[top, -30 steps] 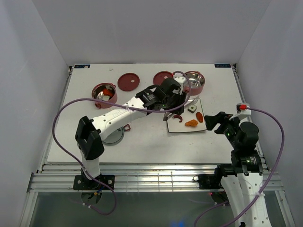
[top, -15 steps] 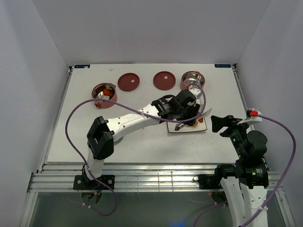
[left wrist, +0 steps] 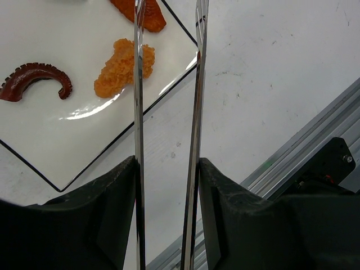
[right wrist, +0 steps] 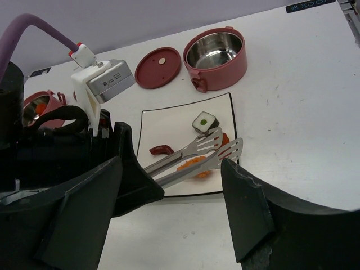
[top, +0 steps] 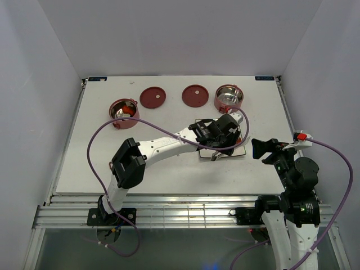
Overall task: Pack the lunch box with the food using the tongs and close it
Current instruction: Pick up the fake food from the plate.
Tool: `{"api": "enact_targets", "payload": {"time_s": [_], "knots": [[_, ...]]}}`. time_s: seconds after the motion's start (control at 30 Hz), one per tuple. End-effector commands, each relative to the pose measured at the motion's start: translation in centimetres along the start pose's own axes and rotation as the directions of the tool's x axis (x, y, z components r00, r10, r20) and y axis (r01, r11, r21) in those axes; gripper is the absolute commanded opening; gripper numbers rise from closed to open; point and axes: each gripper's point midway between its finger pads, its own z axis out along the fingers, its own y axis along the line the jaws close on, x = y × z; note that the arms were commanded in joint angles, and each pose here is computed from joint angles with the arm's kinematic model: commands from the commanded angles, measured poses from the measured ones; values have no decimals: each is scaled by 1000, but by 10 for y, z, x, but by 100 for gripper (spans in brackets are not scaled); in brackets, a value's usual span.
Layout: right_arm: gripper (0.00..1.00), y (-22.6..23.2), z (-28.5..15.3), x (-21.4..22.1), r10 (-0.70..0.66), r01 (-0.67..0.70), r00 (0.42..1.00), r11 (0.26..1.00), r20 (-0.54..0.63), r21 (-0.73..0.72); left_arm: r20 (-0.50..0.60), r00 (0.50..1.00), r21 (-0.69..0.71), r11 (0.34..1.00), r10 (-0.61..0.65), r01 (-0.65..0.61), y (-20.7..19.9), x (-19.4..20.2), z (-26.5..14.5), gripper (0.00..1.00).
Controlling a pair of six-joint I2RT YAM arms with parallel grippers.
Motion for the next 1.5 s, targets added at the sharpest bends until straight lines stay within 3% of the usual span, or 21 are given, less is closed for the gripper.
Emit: {"api": "enact_targets", "payload": {"time_s": [0.0,0.3,1.07,1.47], "knots": [[77,4,-6,-16,-23,23,998,1000,51,-5,68,997,18,999,29,-31,-13,-20,-16,55],[77,4,-6,-13,-25,25,998,1000,50,-11,113,992,-7,998,63,-63,-12,-33,-34,56],[77,3,-13,-11,-40,41,997,999,63,-13,34,998,-177,983,-51,56,16,-15,20,57],[77,2,-14,-12,-48,49,997,999,68,-9,26,998,-135,989,-64,67,7,-20,14,57]]}}
